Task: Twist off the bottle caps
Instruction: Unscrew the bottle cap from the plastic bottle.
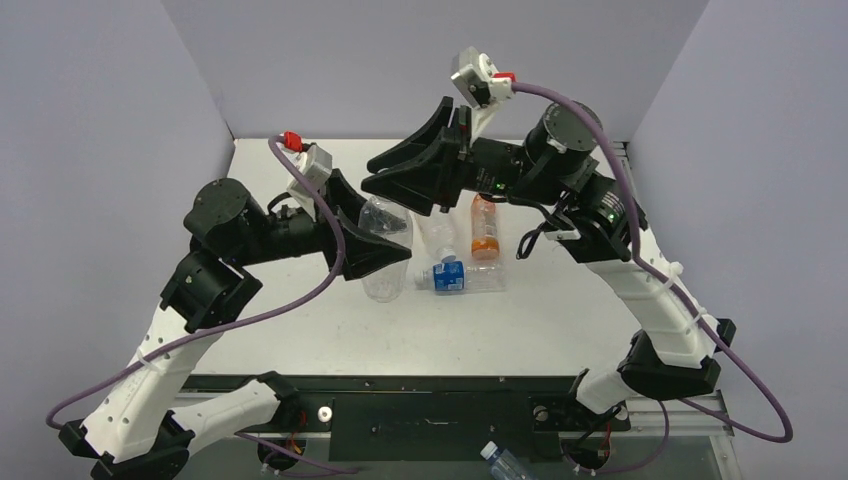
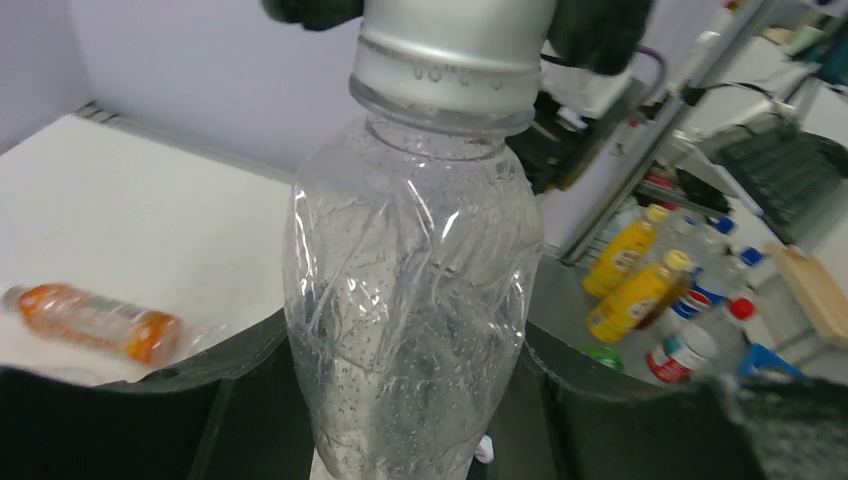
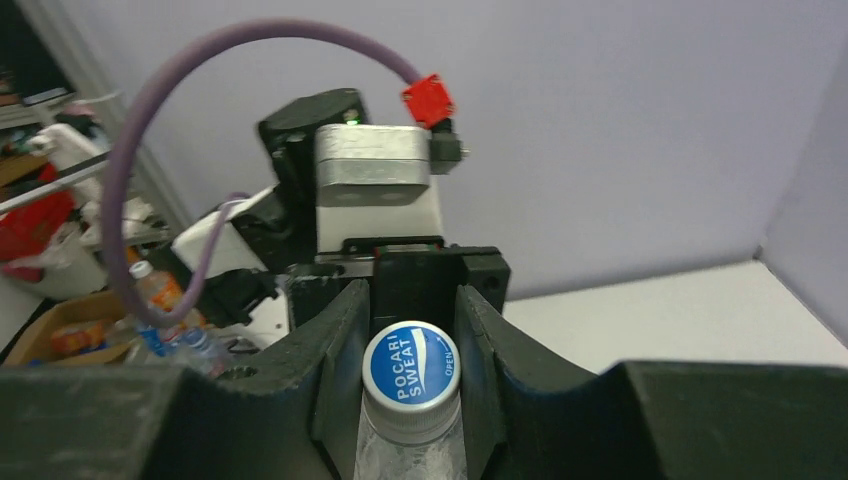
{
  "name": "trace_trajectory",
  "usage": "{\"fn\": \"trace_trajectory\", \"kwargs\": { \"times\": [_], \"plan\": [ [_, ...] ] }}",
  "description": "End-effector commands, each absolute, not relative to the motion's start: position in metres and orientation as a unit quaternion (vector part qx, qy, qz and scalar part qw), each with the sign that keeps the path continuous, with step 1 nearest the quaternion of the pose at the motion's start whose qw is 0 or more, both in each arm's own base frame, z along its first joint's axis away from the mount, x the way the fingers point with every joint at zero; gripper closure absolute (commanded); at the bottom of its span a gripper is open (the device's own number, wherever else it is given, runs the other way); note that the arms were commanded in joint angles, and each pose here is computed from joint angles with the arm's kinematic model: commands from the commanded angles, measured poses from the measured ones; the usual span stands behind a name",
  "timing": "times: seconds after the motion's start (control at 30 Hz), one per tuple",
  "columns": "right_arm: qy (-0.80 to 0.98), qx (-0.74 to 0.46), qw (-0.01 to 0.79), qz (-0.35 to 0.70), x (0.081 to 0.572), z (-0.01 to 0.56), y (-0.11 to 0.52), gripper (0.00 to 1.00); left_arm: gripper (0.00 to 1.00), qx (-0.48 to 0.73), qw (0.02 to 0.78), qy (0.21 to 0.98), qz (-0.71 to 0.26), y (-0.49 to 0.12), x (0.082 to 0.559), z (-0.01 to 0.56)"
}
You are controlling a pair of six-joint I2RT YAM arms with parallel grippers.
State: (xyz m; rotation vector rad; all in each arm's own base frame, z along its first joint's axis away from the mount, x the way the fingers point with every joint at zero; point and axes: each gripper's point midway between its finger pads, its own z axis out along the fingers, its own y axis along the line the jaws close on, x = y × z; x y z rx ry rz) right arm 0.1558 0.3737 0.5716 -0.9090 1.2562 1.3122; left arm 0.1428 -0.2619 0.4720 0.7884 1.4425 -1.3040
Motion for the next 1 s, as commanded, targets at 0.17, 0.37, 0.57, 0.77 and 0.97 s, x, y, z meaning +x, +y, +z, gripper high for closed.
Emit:
{"fn": "trace_trajectory", "kwargs": {
  "times": [0.17, 0.37, 0.57, 0.77, 0.97],
  "plan": [
    [0.309, -0.499, 0.443, 0.678, 0.049, 0.621, 0.328, 1.00, 1.00, 0.402, 0.456, 0.480, -0.633, -0.256, 0.077, 0.540],
    [0.304, -0.491, 0.454, 0.679, 0.058, 0.627, 0.321, 0.98, 1.00, 0.406, 0.461, 0.484, -0.623, -0.255, 0.078, 0.532],
    [0.457, -0.372, 0.593, 0.549, 0.140, 0.623, 0.324, 0.25, 1.00, 0.382, 0.515, 0.505, -0.578, -0.254, 0.103, 0.525],
    [0.569, -0.287, 0.655, 0.406, 0.175, 0.602, 0.315, 0.20, 1.00, 0.337, 0.596, 0.549, -0.480, -0.247, 0.154, 0.510],
    [0.612, -0.263, 0.658, 0.351, 0.183, 0.587, 0.327, 0.21, 1.00, 0.325, 0.644, 0.566, -0.399, -0.237, 0.184, 0.494]
  ]
}}
